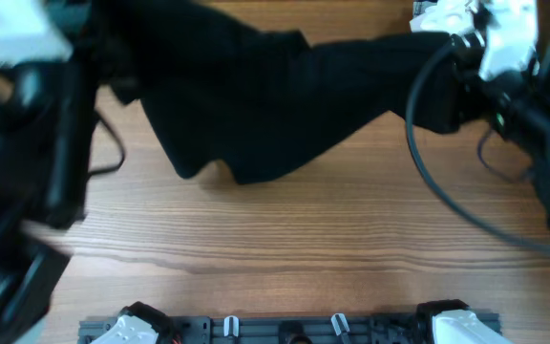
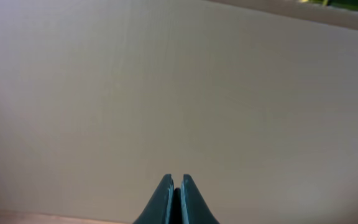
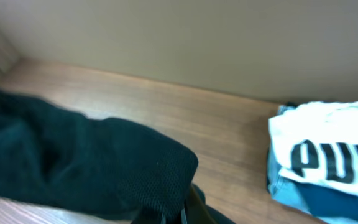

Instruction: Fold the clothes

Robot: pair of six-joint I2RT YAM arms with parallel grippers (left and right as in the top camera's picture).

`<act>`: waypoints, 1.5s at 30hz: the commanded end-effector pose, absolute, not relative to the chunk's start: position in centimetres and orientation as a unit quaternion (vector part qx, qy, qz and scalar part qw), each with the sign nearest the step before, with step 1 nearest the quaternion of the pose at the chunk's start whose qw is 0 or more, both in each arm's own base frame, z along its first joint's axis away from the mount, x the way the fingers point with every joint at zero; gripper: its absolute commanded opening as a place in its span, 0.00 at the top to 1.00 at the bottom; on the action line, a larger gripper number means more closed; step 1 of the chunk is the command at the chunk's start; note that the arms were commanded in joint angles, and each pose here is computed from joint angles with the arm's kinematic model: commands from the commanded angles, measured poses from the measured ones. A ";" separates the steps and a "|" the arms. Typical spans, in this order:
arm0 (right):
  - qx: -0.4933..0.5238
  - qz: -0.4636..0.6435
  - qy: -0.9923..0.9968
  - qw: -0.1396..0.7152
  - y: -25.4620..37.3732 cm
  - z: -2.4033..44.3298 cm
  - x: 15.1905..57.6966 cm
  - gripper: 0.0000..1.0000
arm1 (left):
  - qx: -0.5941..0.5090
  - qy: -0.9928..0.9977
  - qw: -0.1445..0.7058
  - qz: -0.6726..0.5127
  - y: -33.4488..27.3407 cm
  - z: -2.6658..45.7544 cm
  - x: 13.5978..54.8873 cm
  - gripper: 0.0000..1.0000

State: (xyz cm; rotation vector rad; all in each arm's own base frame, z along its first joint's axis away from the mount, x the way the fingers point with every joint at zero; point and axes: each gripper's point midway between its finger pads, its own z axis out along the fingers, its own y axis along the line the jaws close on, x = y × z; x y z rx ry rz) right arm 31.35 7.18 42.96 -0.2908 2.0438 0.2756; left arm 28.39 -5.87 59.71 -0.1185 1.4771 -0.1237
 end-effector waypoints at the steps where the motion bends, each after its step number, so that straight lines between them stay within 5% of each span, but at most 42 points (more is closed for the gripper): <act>1: -0.069 0.073 0.833 0.544 4.7 45.7 28.5 0.96 | -0.051 0.680 0.729 -0.048 -4.1 59.6 24.9 0.96; 4: -0.067 0.067 0.837 0.538 4.5 45.2 29.2 0.96 | -0.077 0.718 0.692 0.000 -2.6 56.7 25.2 0.96; 9: -0.083 0.067 0.889 0.445 5.7 37.9 37.6 0.96 | -0.083 0.802 0.587 0.074 -4.0 49.1 31.4 0.96; 15: -0.103 0.093 0.914 0.381 8.2 24.6 51.1 0.96 | -0.097 0.884 0.431 0.154 -5.3 33.3 45.8 0.96; 19: -0.096 0.129 0.891 0.424 10.0 16.9 59.3 0.96 | -0.143 0.873 0.433 0.170 -3.3 22.6 56.7 0.96; 20: -0.084 0.136 0.884 0.440 10.2 16.0 60.7 0.89 | -0.155 0.866 0.445 0.168 -2.7 21.1 58.4 0.87; 22: -0.076 0.147 0.872 0.460 10.7 15.3 62.2 0.00 | -0.174 0.853 0.463 0.167 -1.4 18.1 61.3 0.00; 24: -0.070 0.152 0.868 0.467 10.7 16.2 62.2 0.00 | -0.182 0.848 0.468 0.168 -0.6 17.7 61.8 0.00; 27: -0.080 0.178 0.877 0.439 11.4 19.6 59.0 0.00 | -0.178 0.856 0.460 0.154 -0.1 20.5 60.3 0.00; 31: -0.066 0.190 0.925 0.321 11.0 21.8 50.2 0.00 | -0.114 0.931 0.339 0.068 -2.7 21.5 52.8 0.00; 36: -0.013 0.189 0.969 0.158 10.3 17.9 42.9 0.00 | -0.146 0.984 0.089 0.048 -1.8 16.5 41.2 0.01; 45: -0.026 0.189 0.978 0.079 11.8 13.1 39.2 0.00 | -0.203 0.971 -0.118 0.052 -2.1 6.4 31.1 0.08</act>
